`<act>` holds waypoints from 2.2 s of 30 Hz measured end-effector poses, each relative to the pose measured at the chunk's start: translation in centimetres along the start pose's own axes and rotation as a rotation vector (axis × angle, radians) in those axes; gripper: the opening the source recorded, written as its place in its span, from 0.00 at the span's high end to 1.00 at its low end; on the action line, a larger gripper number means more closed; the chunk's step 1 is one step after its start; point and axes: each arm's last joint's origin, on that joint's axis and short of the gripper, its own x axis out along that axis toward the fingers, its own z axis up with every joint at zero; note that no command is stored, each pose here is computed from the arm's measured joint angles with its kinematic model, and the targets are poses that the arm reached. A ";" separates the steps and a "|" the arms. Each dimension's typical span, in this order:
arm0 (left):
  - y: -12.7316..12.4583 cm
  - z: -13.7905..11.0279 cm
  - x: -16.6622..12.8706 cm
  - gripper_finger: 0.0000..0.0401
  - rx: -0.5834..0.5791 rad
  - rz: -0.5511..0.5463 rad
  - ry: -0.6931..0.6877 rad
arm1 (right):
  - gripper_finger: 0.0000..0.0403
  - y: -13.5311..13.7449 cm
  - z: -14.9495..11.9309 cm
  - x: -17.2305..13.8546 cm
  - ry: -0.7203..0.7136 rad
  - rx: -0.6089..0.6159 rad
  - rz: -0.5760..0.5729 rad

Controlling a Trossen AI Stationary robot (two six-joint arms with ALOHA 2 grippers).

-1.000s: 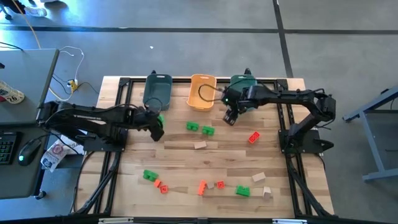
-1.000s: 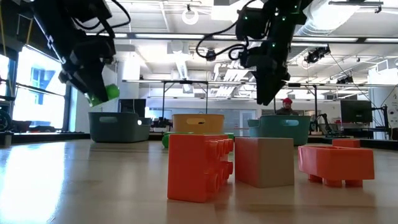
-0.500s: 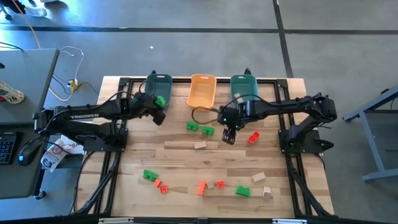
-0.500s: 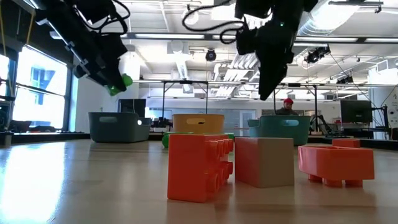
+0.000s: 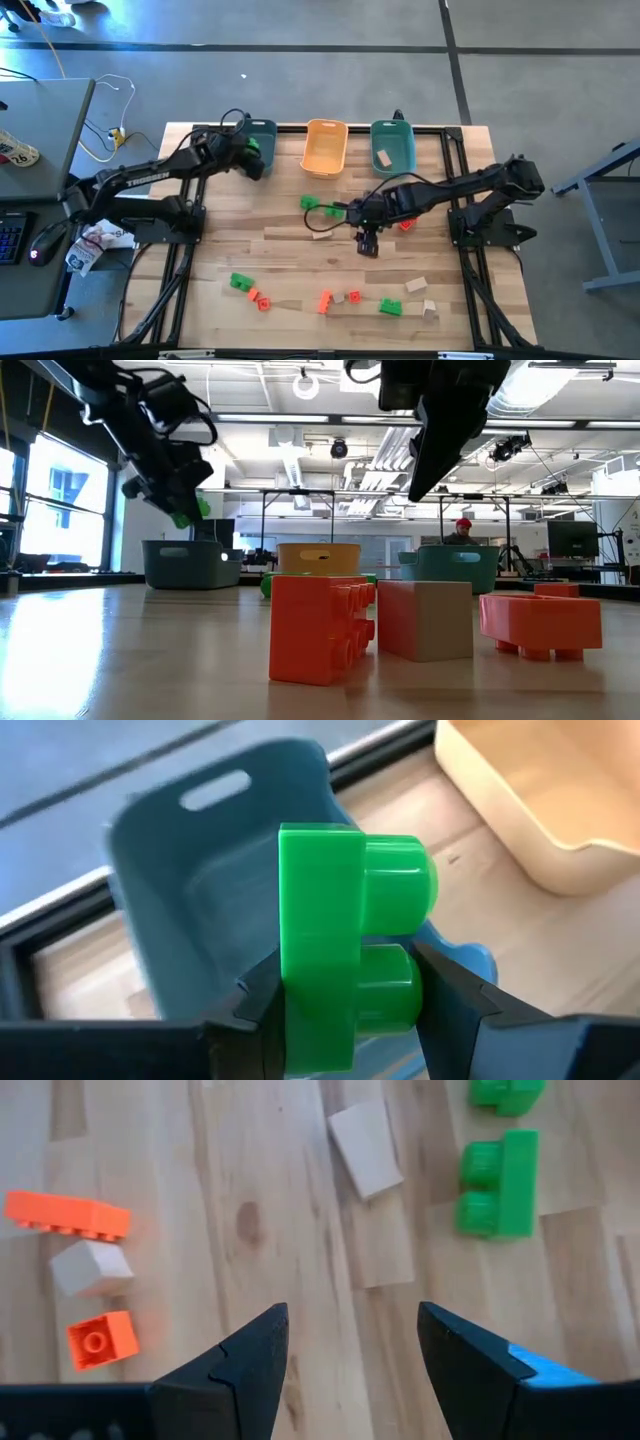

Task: Sort & place blocks by color
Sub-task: Put the green game piece into the blue bin, then put the orange game piece into the yellow bin

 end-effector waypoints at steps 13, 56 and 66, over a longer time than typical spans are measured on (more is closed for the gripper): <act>1.3 2.4 4.1 0.66 0.010 0.005 0.220 | 0.48 3.7 -1.3 -0.2 0.024 -0.089 0.079; 0.8 3.4 6.8 0.42 -0.028 -0.162 0.405 | 0.48 14.2 -5.9 5.8 -0.010 -0.229 0.134; -0.7 6.1 4.9 0.42 0.029 -0.247 0.365 | 0.48 14.6 -6.2 8.0 -0.002 -0.240 0.124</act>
